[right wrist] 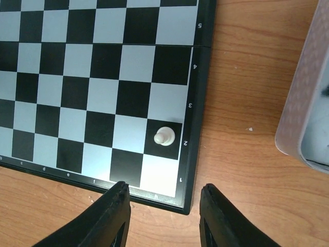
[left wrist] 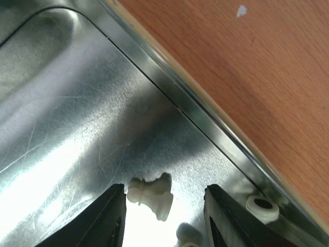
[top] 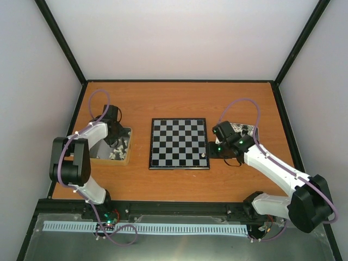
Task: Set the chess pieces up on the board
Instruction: Pick up the chess piece from the storage box.
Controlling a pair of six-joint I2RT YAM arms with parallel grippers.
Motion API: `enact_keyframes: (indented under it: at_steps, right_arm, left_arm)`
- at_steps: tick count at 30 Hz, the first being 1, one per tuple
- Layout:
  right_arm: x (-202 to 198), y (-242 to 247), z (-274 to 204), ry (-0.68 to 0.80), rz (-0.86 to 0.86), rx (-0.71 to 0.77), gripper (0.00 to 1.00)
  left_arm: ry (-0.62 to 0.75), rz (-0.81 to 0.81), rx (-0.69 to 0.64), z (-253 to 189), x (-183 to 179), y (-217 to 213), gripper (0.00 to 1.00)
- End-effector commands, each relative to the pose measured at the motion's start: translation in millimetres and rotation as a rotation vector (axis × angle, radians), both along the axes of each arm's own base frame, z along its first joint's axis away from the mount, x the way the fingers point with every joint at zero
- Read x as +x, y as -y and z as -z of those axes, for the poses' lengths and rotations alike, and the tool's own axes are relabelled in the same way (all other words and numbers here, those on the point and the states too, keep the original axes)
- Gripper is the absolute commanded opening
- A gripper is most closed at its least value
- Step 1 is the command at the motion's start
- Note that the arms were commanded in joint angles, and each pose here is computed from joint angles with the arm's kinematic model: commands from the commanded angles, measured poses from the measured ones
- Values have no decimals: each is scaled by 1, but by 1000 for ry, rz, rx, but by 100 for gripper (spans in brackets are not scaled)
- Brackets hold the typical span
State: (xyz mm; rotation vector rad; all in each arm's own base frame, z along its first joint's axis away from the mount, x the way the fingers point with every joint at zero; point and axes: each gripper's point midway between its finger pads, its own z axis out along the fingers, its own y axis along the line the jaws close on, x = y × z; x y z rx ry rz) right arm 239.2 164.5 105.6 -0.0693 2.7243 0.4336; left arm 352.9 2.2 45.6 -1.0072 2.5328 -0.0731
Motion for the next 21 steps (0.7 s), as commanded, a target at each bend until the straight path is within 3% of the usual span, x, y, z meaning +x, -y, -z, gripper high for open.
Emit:
enact_keyframes:
  at_steps: [1,5,11,21]
  right_arm:
    - [3,9,-3,45,30,-17,39]
    - [3,10,-5,52,33,-18,39]
    - [4,13,-5,60,42,-28,38]
    - [3,15,0,56,51,-34,37]
  left_arm:
    - [-4,-32,40,-2,11,-10,42]
    - [-15,-4,21,6,12,-5,40]
    - [-15,4,-10,13,5,0,26]
    - [-32,36,-1,14,-8,0,25]
